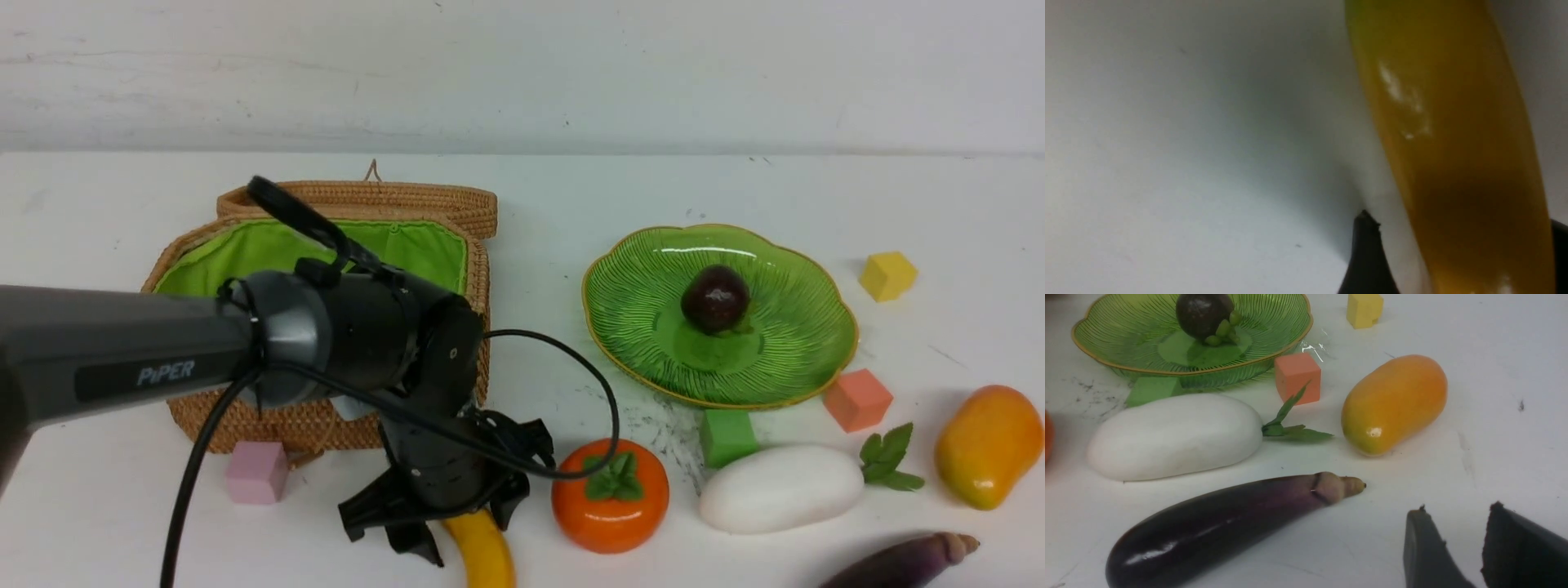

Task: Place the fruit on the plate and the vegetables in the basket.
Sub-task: Use the left arm to grab a banana and put it into the right plate

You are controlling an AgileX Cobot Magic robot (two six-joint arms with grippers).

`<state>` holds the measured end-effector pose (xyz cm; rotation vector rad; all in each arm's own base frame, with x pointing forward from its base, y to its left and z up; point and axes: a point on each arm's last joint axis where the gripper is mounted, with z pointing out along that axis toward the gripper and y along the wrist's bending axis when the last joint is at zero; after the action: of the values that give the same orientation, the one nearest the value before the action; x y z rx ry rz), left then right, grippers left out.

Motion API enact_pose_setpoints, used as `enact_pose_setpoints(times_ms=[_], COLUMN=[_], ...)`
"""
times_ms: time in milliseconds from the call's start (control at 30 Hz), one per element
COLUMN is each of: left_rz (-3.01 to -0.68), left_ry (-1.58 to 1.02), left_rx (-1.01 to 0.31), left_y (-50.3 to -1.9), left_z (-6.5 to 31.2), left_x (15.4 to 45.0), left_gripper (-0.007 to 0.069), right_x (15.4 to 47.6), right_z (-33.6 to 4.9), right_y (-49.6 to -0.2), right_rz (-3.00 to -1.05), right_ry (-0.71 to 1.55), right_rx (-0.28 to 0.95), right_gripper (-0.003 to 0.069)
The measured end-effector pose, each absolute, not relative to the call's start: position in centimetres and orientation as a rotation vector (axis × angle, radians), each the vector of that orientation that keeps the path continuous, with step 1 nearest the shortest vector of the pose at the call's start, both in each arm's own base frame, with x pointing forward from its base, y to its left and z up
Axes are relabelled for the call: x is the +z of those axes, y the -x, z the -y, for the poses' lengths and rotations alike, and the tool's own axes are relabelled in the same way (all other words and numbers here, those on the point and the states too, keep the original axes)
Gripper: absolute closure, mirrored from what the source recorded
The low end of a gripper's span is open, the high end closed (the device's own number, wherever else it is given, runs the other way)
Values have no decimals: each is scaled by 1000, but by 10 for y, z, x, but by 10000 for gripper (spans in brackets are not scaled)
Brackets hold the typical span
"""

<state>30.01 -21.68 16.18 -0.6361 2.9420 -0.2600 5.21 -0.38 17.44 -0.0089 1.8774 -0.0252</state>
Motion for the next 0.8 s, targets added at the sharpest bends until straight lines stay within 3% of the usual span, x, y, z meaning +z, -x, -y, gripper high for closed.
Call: enact_pose_setpoints(times_ms=[200, 367, 667, 800], left_rz=[-2948, -2960, -2993, -3079], left_ry=[633, 636, 590, 420], left_rx=[-257, -240, -221, -192], left_y=[-300, -299, -297, -291], left_z=[217, 216, 216, 215], left_x=[162, 161, 160, 161], left_gripper=[206, 318, 319, 319], right_x=[174, 174, 174, 174], right_z=[4, 4, 4, 4], right_y=[-52, -52, -52, -52], right_rz=[-1877, -1877, -1877, -1877], right_ry=[9, 9, 9, 9], right_rx=[-25, -25, -25, -25], right_gripper=[417, 417, 417, 417])
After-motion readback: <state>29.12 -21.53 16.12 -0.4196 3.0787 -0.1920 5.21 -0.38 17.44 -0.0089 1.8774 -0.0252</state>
